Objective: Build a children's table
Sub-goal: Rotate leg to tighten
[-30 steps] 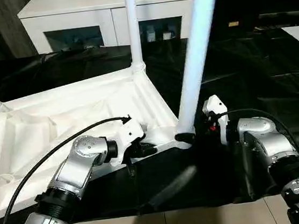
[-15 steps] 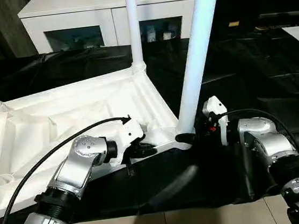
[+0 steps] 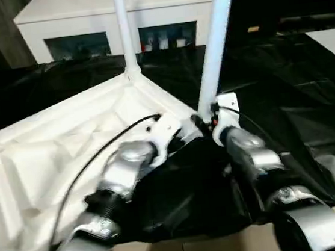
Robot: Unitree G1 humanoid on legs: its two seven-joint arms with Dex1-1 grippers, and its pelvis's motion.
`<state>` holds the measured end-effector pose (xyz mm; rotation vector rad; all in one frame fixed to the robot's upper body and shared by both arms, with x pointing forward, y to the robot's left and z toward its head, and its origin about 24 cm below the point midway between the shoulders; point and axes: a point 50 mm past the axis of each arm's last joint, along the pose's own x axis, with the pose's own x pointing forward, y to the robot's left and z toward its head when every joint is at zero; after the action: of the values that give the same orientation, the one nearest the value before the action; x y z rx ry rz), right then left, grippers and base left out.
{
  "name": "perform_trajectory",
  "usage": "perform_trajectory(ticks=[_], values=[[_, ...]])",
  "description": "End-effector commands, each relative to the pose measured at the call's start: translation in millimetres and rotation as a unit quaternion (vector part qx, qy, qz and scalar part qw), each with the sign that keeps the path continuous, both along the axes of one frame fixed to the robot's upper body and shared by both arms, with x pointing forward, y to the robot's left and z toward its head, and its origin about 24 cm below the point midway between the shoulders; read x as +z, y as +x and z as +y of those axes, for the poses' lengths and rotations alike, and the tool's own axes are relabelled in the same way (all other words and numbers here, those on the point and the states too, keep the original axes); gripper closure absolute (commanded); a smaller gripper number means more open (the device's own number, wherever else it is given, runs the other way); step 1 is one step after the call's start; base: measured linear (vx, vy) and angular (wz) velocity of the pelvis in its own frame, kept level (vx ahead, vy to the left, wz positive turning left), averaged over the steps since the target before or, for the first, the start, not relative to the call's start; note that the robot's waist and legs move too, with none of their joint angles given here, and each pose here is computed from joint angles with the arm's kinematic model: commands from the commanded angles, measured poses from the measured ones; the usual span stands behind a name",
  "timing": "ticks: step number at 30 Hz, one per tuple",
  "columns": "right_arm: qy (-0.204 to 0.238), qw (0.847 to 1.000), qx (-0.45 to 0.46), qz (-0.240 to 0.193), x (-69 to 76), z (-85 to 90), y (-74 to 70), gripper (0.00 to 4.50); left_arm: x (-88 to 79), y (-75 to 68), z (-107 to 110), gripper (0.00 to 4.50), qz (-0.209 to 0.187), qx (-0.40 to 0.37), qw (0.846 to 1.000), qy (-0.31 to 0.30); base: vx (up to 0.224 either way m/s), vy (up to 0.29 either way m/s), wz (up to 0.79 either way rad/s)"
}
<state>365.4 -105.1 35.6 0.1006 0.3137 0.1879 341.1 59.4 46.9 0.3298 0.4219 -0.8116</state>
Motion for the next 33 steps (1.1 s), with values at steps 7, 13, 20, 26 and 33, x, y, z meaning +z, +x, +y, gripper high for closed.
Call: perform_trajectory(ticks=[7, 13, 20, 26, 33], values=[[-0.019, 0.996, 0.084, -0.033, 0.6, 27.6, -5.5, 1.16, -3.5, 6.1, 6, 4.5, -0.017, 0.038, 0.999, 0.015, 0.0, 0.0, 0.0], [-0.03, 0.979, 0.193, -0.052, 10.3, 4.4, -10.3, 0.67, -2.9, 0.7, 23, 4.5, -0.024, 0.001, 0.999, 0.031, 0.0, 0.0, 0.0], [-0.054, 0.935, 0.345, -0.058, 20.5, -38.5, -28.4, 0.67, 1.8, -11.7, 48, 4.5, -0.005, -0.084, 0.996, 0.024, 0.0, 0.0, 0.0], [-0.057, 0.908, 0.412, -0.037, 23.6, -50.6, -38.0, 0.67, 12.9, -38.2, 53, 4.5, 0.041, -0.233, 0.971, -0.023, 0.0, 0.0, 0.0], [-0.077, 0.893, 0.443, -0.009, 16.9, -49.9, -42.4, 0.67, 13.1, -36.2, 55, 4.5, 0.035, -0.219, 0.975, -0.019, 0.0, 0.0, 0.0]])
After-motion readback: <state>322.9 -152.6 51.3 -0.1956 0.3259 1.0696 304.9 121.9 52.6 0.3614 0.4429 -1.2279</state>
